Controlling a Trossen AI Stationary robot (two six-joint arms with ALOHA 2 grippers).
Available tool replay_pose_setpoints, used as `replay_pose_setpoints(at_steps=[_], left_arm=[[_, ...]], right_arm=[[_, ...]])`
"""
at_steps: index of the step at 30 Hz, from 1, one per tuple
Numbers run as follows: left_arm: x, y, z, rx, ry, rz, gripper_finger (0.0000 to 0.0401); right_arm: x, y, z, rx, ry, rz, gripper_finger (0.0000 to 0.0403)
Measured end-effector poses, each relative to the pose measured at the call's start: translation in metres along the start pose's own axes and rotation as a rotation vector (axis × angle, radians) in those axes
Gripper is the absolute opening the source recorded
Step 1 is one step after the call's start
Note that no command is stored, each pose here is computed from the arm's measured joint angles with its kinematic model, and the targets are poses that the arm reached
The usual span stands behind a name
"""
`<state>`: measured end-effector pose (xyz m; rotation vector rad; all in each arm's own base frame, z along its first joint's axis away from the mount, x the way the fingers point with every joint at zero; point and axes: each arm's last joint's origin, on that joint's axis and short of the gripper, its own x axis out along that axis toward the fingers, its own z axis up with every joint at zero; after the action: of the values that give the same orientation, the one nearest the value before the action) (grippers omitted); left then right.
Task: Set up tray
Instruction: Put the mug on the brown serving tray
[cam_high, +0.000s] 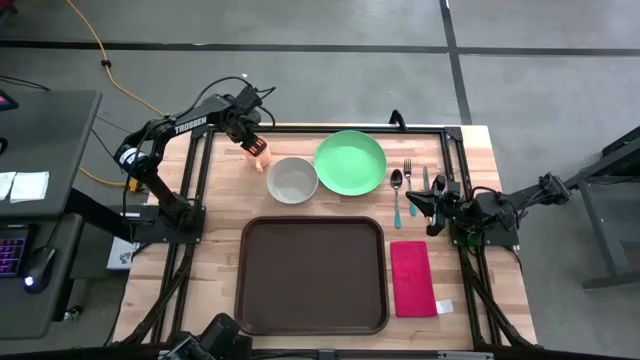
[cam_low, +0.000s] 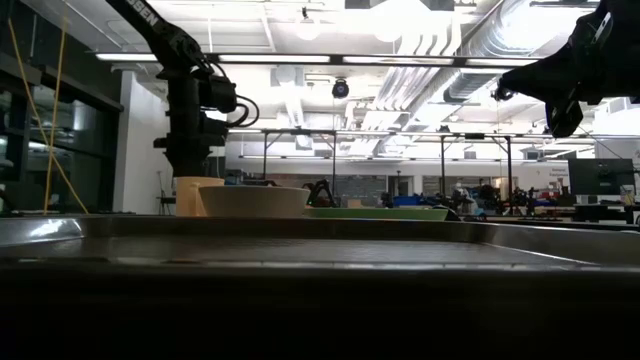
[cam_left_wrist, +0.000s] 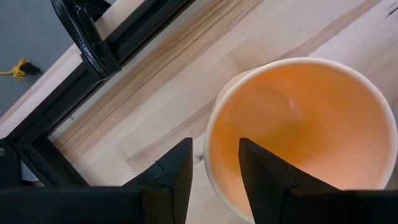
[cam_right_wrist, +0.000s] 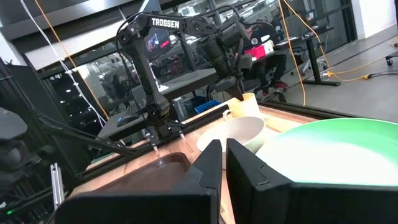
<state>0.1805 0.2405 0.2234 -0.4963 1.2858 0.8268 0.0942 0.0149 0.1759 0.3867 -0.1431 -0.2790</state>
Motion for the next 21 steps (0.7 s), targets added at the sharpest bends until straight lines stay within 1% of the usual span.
replay_pose_setpoints(at_steps=[4, 6, 16, 21], left_arm=[[0.0001, 0.0000, -0.0003, 0.003, 0.003, 0.000, 0.0159], [0.0000, 0.0001, -0.0004, 0.010, 0.004, 0.002, 0.0149], [0.0000, 0.0003, 0.0004, 0.021, -0.003, 0.009, 0.0054], [-0.0004, 0.0002, 0.0005, 0.019, -0.006, 0.011, 0.0026]], right_arm=[[0.0000, 0.0000, 0.0000, 0.000, 0.000, 0.000, 0.0000], [0.0000, 0.0000, 0.0000, 0.000, 0.000, 0.000, 0.0000], [0.0000, 0.0000, 0.0000, 0.000, 0.000, 0.000, 0.0000], [0.0000, 0.0000, 0.0000, 0.000, 0.000, 0.000, 0.0000]])
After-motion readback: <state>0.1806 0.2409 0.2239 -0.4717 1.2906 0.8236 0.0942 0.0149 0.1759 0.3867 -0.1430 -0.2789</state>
